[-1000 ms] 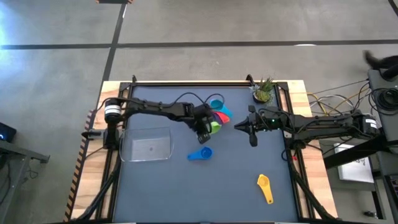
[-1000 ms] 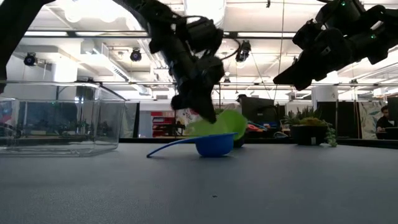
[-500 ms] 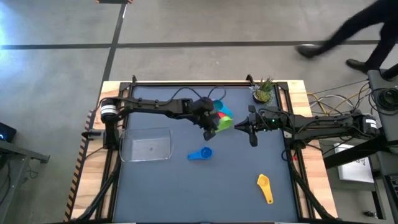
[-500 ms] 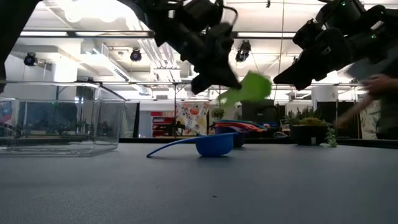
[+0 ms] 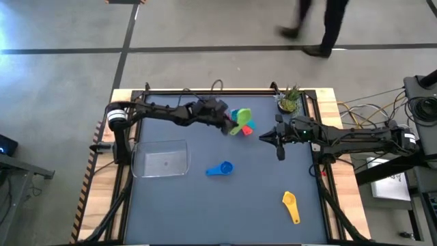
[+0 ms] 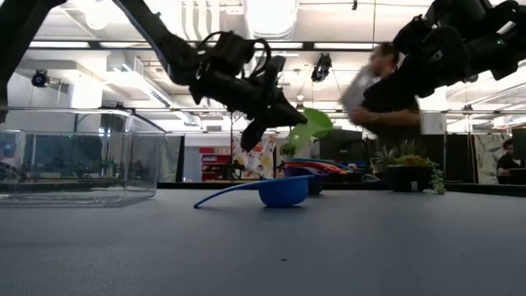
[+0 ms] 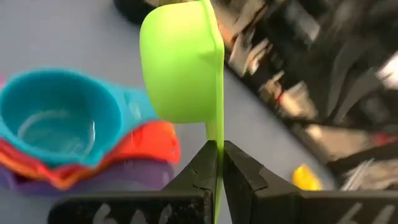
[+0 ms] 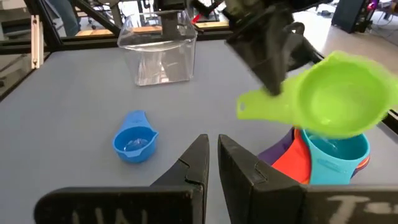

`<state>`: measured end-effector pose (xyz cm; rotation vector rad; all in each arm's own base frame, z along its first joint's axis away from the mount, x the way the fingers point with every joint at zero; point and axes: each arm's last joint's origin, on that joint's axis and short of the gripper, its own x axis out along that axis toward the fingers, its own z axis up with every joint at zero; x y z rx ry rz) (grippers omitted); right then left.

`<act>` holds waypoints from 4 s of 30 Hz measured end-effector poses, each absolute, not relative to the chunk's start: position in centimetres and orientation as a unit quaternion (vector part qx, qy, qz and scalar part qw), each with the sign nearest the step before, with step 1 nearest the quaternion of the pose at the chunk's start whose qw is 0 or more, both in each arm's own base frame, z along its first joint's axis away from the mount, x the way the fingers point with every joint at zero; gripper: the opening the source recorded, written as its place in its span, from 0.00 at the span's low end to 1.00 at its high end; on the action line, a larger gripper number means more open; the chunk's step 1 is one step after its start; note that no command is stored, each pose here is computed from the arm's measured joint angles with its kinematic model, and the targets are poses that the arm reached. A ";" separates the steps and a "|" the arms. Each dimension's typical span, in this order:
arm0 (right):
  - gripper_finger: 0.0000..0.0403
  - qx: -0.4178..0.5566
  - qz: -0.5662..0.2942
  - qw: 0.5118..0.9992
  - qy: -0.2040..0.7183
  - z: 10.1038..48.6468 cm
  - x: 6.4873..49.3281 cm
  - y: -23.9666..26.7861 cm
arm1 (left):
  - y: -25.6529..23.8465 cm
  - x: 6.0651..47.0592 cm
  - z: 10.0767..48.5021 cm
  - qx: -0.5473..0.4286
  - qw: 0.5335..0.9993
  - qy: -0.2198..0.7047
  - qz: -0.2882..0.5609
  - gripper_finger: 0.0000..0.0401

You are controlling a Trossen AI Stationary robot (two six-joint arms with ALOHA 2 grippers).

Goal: Nest measuring cups in basket
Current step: Stack the green measuring cup on top of the light blue measuring cup, then stack the blue measuring cup on top of the green measuring cup

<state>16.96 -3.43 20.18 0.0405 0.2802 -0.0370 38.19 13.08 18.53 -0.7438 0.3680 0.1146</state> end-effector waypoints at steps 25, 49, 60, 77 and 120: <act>0.06 0.020 -0.019 0.990 0.139 20.2 16.9 -3.4 | 15.3 36.7 16.9 -0.431 0.877 0.179 0.111 0.28; 0.06 0.014 -0.021 0.988 0.150 19.5 16.7 -3.4 | 9.3 32.0 27.6 -0.183 0.943 0.202 0.191 0.29; 0.06 0.011 -0.039 0.997 0.063 20.9 17.6 -3.7 | 4.3 28.0 24.6 -0.163 0.964 0.127 0.166 0.20; 0.06 0.040 -0.052 0.992 0.109 19.3 23.7 -9.2 | 2.7 24.3 19.5 -0.178 0.977 -0.049 0.103 0.05; 0.05 0.058 0.059 0.986 0.143 21.0 28.0 -10.0 | 2.9 25.6 19.2 -0.145 0.983 -0.019 0.108 0.04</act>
